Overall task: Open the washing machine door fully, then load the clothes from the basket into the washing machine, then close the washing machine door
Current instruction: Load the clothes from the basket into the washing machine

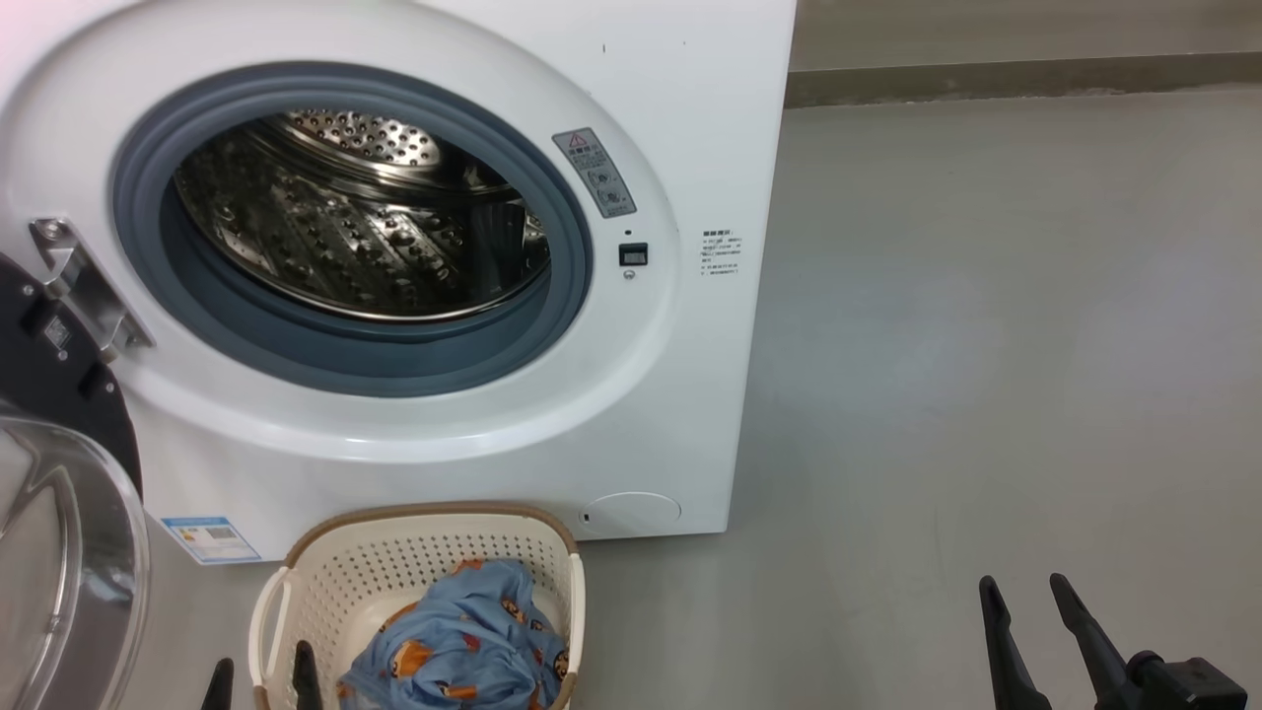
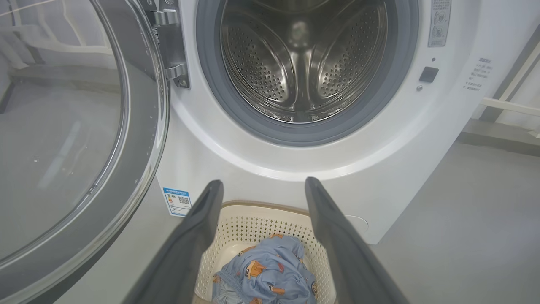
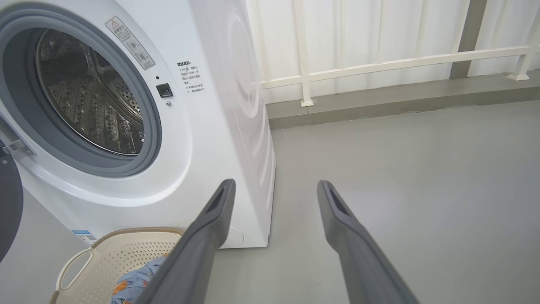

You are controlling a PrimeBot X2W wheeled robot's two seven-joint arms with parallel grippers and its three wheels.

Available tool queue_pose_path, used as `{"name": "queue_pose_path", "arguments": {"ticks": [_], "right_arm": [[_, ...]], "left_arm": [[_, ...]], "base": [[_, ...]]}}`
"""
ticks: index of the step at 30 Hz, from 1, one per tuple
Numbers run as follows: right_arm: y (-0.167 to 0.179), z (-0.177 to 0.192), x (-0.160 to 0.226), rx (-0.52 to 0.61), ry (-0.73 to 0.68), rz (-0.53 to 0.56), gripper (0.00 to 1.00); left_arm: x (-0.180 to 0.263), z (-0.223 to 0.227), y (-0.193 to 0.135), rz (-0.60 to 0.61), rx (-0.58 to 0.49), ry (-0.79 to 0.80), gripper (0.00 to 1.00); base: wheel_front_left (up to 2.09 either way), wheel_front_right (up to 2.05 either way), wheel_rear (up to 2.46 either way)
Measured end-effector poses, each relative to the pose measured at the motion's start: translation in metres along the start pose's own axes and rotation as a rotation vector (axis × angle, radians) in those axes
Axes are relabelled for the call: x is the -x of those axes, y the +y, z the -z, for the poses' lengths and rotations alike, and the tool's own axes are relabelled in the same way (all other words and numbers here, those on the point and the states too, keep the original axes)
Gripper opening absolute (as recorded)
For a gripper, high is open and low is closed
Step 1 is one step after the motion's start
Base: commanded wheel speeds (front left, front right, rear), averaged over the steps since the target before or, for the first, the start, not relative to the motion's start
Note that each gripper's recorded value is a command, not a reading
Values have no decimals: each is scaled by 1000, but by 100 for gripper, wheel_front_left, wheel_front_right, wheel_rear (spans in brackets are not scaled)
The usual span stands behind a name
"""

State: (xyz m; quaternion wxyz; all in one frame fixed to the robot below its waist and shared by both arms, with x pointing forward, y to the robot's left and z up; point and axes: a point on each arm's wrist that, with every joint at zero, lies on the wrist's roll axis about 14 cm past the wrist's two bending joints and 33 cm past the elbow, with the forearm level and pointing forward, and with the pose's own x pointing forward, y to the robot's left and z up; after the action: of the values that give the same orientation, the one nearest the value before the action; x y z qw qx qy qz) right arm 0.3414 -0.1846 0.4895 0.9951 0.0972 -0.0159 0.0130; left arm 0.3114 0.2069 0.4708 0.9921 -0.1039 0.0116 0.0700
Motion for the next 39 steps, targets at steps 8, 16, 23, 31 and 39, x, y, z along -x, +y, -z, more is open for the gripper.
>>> {"name": "queue_pose_path", "arguments": {"ticks": [8,16,23,31,39], "right_arm": [[2,4,-2,-1,13,-5,100],[1,11,-4,-2,36,-4,100],[1,24,-15,-7,73,-2,100],[5,38,-47,-15,98,-17,100],[4,63,-80,-19,140,-22,100]], "left_arm": [[0,3,1,-6,2,11,100],[-2,9,2,-13,5,34,100],[-17,23,0,-2,-11,81,100],[-66,51,-15,62,-18,153,100],[-117,102,-25,118,-17,283,100]], "base": [[9,-9,0],[0,0,0],[0,0,0],[0,0,0],[0,0,0]]}}
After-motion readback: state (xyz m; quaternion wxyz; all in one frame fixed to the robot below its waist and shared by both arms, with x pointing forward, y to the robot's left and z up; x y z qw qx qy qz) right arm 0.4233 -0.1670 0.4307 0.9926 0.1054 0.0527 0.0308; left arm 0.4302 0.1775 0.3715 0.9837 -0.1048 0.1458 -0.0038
